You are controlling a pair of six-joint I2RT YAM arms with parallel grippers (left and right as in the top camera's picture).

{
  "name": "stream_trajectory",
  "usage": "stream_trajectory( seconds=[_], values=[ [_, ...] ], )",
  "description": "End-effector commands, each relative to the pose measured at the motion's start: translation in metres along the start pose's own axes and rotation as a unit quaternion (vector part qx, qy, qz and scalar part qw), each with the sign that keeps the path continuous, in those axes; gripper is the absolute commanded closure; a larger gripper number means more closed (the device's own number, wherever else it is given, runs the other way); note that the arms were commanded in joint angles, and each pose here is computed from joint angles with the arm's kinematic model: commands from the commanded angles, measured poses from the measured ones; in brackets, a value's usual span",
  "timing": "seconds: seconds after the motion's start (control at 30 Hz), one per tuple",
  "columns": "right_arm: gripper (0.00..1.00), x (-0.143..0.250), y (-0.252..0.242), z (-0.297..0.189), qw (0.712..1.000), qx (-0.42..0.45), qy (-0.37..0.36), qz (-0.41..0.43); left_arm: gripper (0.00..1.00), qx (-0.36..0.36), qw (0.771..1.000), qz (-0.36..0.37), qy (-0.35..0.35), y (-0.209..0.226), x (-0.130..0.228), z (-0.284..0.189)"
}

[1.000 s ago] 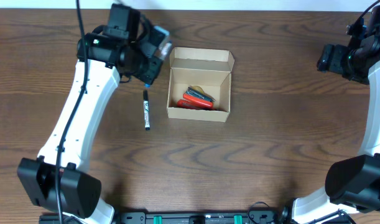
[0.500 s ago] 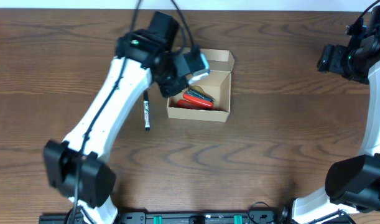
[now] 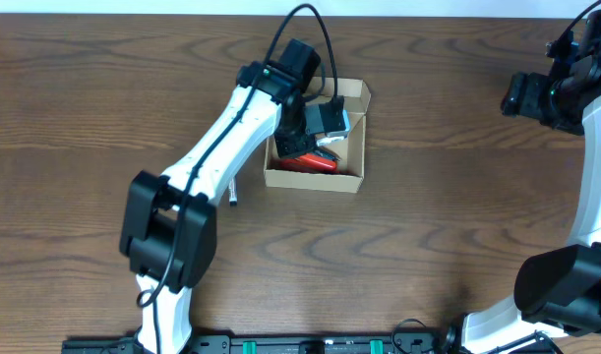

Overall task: Pack container
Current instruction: 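Lift the blue marker and lower it into the cardboard box, then open the left gripper and withdraw it from the box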

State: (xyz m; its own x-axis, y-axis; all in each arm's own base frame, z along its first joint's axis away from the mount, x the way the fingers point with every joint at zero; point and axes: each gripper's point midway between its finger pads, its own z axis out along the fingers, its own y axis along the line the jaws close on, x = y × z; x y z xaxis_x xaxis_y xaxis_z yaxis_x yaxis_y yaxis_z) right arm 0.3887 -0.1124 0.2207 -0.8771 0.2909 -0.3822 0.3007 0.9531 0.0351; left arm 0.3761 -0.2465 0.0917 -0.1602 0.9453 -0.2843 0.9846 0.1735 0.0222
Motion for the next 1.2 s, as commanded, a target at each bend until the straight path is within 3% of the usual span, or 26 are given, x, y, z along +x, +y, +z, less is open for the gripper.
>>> stream_trajectory(
  seconds=[0.0, 0.23, 0.27, 0.33, 0.37, 0.53, 0.73, 0.87, 1.17],
  values=[
    [0.14, 0.003, 0.001, -0.002, 1.0, -0.004, 0.002, -0.008, 0.94, 0.014, 1.0, -0.003, 0.026, 0.002, 0.011, 0.022],
    [0.15, 0.004, 0.006, -0.002, 1.0, -0.016, 0.005, -0.007, 0.94, 0.027, 0.997, -0.029, 0.06, 0.002, 0.026, 0.048],
    [0.15, 0.004, 0.006, -0.002, 1.0, -0.017, 0.005, -0.007, 0.89, 0.027, 0.997, -0.029, 0.061, 0.002, 0.026, 0.048],
    [0.15, 0.004, 0.006, -0.002, 1.0, -0.016, 0.005, -0.007, 0.65, 0.024, 0.997, -0.032, 0.06, 0.003, 0.026, 0.048],
    [0.15, 0.004, 0.006, -0.002, 1.0, -0.016, 0.005, -0.008, 0.6, 0.022, 0.997, -0.036, 0.062, 0.004, 0.026, 0.048],
    [0.15, 0.004, 0.006, -0.002, 1.0, -0.016, 0.005, -0.008, 0.52, 0.015, 0.997, -0.054, 0.059, 0.005, 0.024, 0.043],
    [0.15, 0.003, 0.006, -0.002, 1.0, -0.016, 0.002, -0.008, 0.51, -0.068, 0.995, -0.062, 0.045, 0.034, 0.006, -0.009],
    [0.15, 0.002, 0.006, -0.002, 1.0, -0.016, 0.0, -0.008, 0.4, -0.136, 0.988, -0.057, 0.04, 0.052, -0.002, -0.059],
    [0.15, -0.001, 0.006, -0.002, 1.0, -0.016, -0.004, -0.012, 0.44, -0.23, 0.969, -0.09, 0.02, 0.057, -0.001, -0.151]
  ],
)
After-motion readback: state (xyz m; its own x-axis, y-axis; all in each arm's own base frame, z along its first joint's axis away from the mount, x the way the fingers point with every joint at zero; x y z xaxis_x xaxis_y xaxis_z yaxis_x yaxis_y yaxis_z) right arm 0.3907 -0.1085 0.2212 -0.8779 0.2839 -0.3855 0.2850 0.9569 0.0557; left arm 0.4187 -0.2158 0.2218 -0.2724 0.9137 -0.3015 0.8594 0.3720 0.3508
